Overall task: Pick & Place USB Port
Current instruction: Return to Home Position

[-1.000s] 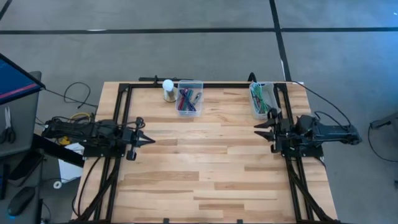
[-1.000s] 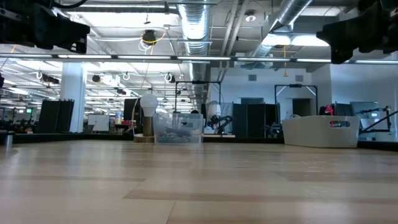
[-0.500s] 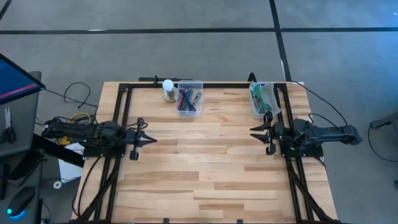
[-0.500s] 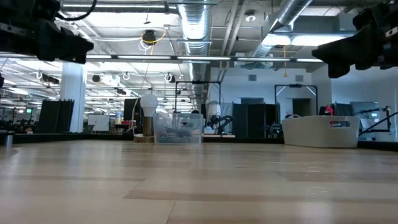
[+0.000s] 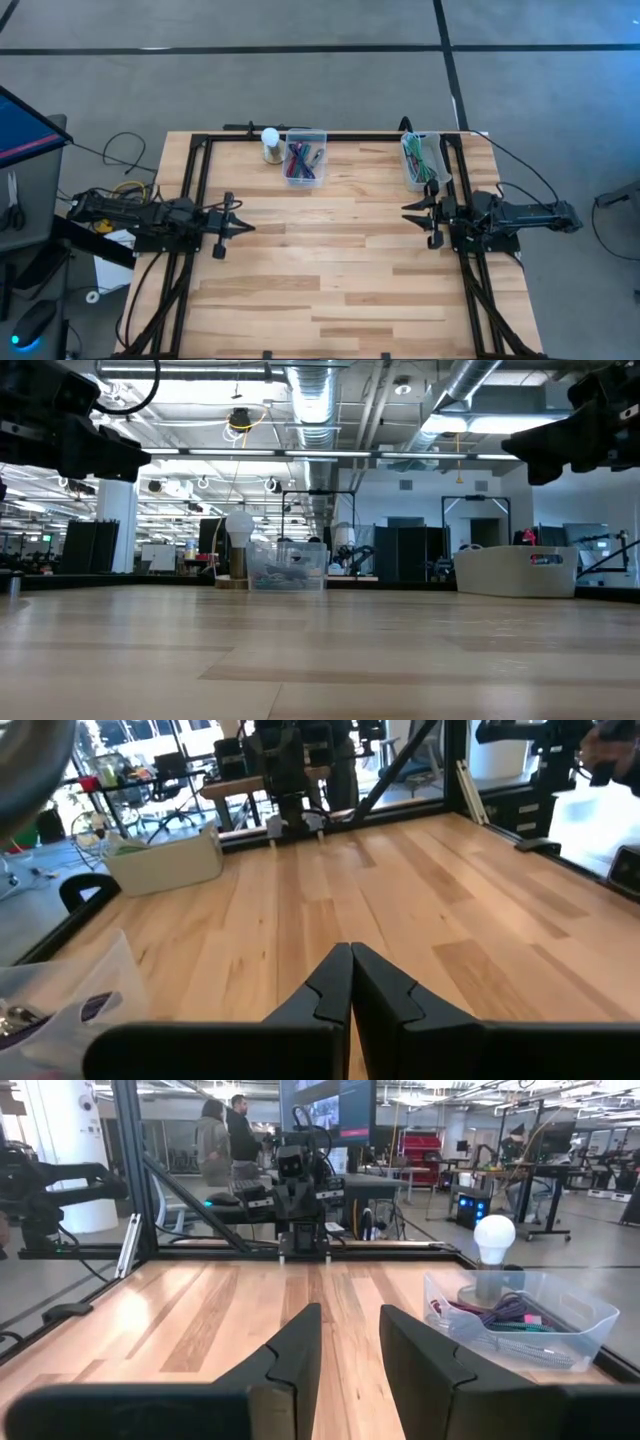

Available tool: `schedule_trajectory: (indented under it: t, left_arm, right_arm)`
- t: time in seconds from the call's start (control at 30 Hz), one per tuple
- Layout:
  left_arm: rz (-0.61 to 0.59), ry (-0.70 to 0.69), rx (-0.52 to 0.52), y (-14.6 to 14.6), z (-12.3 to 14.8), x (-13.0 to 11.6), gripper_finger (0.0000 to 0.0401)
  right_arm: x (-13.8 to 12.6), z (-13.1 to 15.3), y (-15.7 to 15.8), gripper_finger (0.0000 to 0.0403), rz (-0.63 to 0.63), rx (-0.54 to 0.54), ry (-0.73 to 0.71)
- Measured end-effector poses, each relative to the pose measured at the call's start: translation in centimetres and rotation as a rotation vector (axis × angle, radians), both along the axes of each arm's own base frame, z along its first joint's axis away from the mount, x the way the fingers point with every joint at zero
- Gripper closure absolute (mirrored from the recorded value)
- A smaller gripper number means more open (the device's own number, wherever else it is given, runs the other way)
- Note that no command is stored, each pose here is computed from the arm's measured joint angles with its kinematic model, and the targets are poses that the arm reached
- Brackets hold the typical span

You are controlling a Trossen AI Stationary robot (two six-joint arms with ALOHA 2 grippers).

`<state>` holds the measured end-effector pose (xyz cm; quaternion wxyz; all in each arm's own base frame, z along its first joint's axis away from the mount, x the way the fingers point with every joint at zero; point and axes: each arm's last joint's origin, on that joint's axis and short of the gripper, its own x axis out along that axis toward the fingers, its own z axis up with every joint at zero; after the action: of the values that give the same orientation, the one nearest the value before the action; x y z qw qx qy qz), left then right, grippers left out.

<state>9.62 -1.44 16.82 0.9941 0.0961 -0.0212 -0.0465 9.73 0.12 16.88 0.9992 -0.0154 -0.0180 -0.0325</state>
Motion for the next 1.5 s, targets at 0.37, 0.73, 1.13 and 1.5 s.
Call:
schedule_trajectory:
  t: [0.37,0.73,1.13,1.5]
  left_arm:
    - [-0.016,0.021,-0.036,-0.06,-0.14,0.08,0.0394]
    - [0.003,0.020,-0.035,0.00,-0.13,0.09,0.0395]
    - [0.003,0.017,-0.035,0.00,-0.10,0.09,0.0395]
    - [0.003,0.013,-0.036,0.00,-0.08,0.10,0.0395]
  right_arm:
    - [0.00,-0.01,0.00,0.0305,-0.001,0.001,0.000]
    - [0.01,-0.04,-0.01,0.0305,-0.003,0.008,0.001]
    - [0.01,-0.05,-0.01,0.0305,-0.003,0.008,0.001]
    - [0.01,-0.05,-0.01,0.0305,-0.002,0.008,0.001]
